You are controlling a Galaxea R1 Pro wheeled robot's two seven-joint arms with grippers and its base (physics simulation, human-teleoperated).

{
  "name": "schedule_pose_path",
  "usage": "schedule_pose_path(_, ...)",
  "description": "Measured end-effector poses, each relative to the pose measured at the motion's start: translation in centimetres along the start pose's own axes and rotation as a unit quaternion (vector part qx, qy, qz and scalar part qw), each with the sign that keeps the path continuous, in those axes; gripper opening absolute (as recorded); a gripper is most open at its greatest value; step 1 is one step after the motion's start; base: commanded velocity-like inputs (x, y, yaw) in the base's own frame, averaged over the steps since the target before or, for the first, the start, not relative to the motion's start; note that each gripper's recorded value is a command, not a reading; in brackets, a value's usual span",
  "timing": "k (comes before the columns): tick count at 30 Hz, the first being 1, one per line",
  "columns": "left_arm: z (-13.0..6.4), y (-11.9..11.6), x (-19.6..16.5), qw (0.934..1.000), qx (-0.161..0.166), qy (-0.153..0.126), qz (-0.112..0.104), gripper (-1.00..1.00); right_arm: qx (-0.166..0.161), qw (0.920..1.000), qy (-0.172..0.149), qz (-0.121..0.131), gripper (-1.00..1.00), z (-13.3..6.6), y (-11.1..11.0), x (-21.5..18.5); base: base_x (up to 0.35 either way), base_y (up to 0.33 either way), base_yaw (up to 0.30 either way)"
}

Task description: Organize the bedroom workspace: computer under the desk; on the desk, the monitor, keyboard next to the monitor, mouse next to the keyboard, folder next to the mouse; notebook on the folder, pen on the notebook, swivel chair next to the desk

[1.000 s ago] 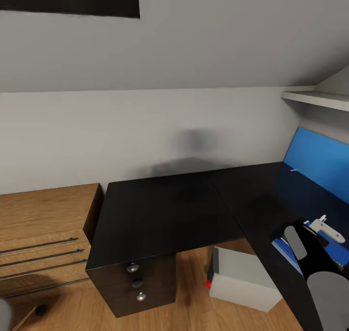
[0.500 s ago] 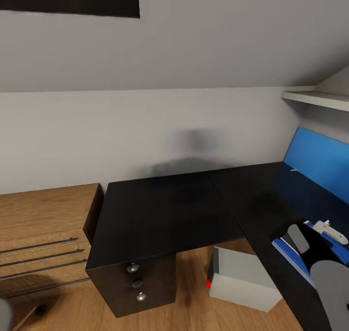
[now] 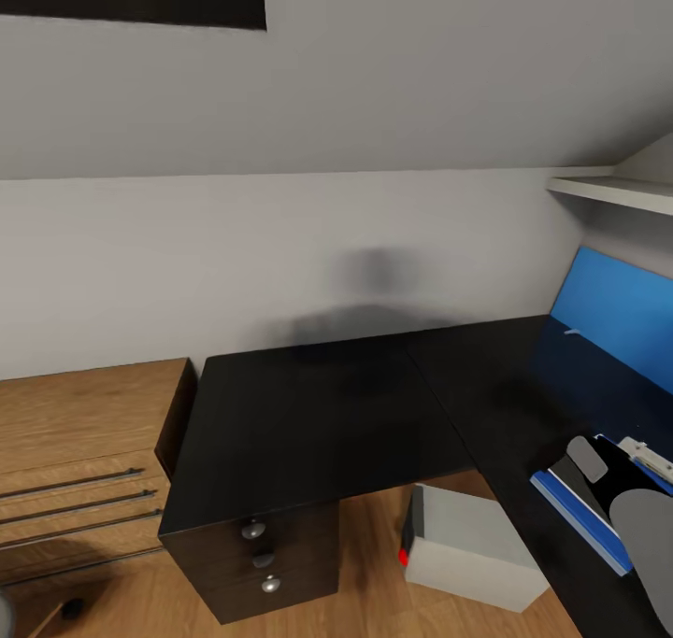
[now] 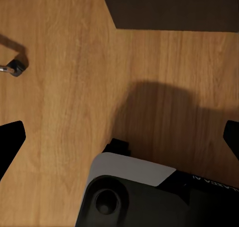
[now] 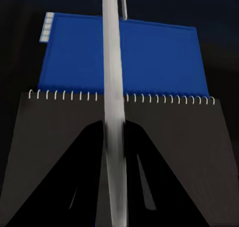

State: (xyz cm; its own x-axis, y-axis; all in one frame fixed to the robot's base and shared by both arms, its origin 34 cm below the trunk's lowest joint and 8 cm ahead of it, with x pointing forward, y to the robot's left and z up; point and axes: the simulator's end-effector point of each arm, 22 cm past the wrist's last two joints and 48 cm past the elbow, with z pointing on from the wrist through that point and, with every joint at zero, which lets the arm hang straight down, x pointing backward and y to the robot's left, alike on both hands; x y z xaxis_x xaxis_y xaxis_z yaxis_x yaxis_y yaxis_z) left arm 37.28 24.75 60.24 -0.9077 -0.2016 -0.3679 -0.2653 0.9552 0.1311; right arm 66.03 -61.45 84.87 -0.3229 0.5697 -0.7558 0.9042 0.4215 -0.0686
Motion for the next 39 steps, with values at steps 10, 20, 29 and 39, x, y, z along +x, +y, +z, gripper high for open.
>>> schedule_pose_path(10, 0.0, 0.0, 0.0, 1.0000, 0.000, 0.000, -0.001, 1.00, -0.003, 0.9998, 0.019, 0.005, -1.00, 0.1, 0.1, 1.0, 0.074, 0.000, 0.000)
schedule_pose_path(20, 0.0, -0.1, 0.0, 1.0000, 0.000, 0.001, -0.001, 1.00, -0.003, 0.9994, 0.033, 0.010, -1.00, 0.2, -0.1, 1.3, 0.002, 0.000, 0.000)
schedule_pose_path(29, 0.0, 0.0, 0.0, 1.0000, 0.000, 0.001, -0.001, 1.00, -0.003, 0.9994, 0.033, 0.011, -1.00, 0.3, -0.2, 1.2, 0.000, 0.000, 0.000)
schedule_pose_path(39, 0.0, 0.0, 0.0, 1.0000, -0.001, 0.000, -0.001, 1.00, -0.003, 0.9994, 0.033, 0.011, -1.00, 0.3, -0.2, 1.2, 0.000, 0.000, 0.000)
